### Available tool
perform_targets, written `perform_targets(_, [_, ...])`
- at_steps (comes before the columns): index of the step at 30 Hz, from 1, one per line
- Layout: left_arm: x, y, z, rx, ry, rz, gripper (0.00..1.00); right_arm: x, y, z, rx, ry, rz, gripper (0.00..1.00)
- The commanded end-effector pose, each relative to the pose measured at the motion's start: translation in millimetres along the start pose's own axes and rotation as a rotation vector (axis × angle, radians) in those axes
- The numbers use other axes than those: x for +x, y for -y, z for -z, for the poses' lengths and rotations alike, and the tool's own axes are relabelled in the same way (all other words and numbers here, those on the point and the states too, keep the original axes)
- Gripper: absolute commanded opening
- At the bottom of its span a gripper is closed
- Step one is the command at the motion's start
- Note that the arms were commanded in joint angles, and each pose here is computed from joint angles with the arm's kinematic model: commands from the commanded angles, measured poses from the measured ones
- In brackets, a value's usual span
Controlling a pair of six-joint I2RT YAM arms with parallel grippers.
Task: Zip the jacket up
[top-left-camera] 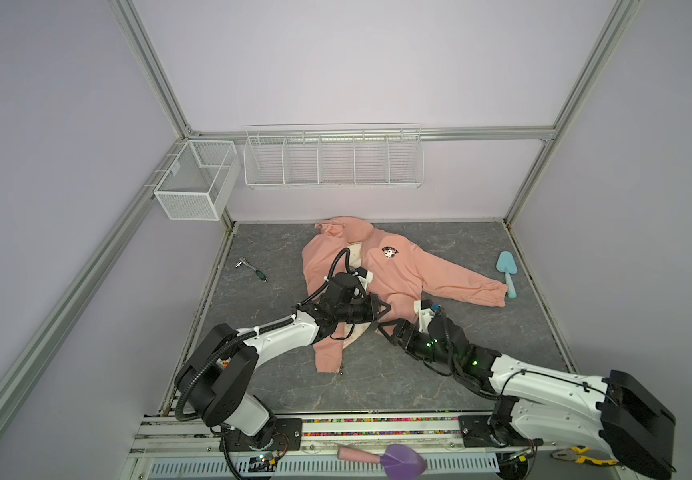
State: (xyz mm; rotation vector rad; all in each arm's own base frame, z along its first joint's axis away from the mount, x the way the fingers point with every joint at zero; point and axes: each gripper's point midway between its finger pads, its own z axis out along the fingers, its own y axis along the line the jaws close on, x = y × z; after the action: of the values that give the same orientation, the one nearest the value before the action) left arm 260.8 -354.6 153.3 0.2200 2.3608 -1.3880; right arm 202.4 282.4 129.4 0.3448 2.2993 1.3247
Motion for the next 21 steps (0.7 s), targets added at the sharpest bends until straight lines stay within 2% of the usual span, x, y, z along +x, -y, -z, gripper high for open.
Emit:
perform_targets(1, [-16.1,31.1,6.2,0.109,0.049,0.011,0.00,-7.6,-16.5,8.1,-0.089,0.057,-0.072,0.92])
perform_targets(4, [-20.1,37.1,8.8,0.135,0.071,0.020,0.00,-8.3,-18.9,11.9,-0.103,0.066,-0.074,0.89])
perform_targets(14, [-31.5,65.5,16.3,0.274,0.108,0.083,0.00,-15.2,-38.0,13.4,-0.194,0.097,-0.074,0.89])
perform_targets(21, [-32.5,71.2,18.8,0.299,0.105,0.106,0.00,-12.1,-54.8,2.5,-0.267,0.067,-0.065,0.89])
